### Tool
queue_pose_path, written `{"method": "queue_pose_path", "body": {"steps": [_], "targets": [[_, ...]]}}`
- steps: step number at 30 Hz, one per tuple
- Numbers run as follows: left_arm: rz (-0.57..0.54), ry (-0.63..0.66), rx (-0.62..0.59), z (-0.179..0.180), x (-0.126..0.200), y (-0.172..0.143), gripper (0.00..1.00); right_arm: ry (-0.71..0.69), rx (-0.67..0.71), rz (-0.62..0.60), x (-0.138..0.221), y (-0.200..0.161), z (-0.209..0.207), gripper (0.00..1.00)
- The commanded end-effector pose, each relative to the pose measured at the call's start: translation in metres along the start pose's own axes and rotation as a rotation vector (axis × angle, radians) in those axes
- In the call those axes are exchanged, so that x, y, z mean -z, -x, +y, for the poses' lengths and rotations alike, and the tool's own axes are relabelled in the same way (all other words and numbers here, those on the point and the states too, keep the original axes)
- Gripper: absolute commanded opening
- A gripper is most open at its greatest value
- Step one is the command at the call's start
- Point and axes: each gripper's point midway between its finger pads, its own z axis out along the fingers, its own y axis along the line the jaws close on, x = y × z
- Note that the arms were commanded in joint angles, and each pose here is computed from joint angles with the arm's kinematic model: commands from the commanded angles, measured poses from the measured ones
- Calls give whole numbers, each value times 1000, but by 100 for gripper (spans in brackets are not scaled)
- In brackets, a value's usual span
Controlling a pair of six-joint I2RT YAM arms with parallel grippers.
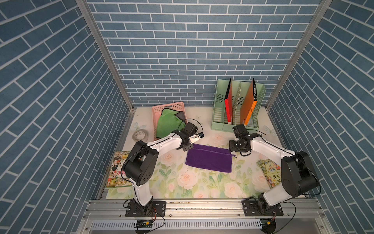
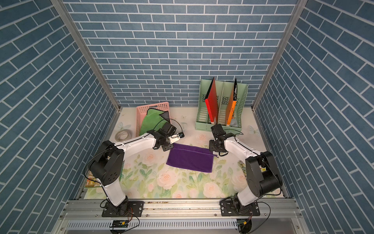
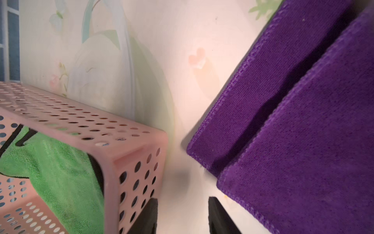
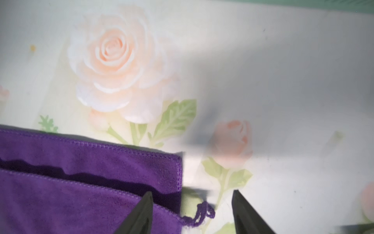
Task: Fold the square dishcloth
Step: Fold the cleaning item at the center of the board, then smooth out the cleaning item at the center of the board.
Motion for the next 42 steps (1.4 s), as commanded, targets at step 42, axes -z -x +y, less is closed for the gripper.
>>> {"method": "queue_pose_path", "body": {"steps": [42], "targets": [[-235, 113, 27, 19, -28, 112, 41, 330, -25, 122, 29, -88, 46, 47]]}}
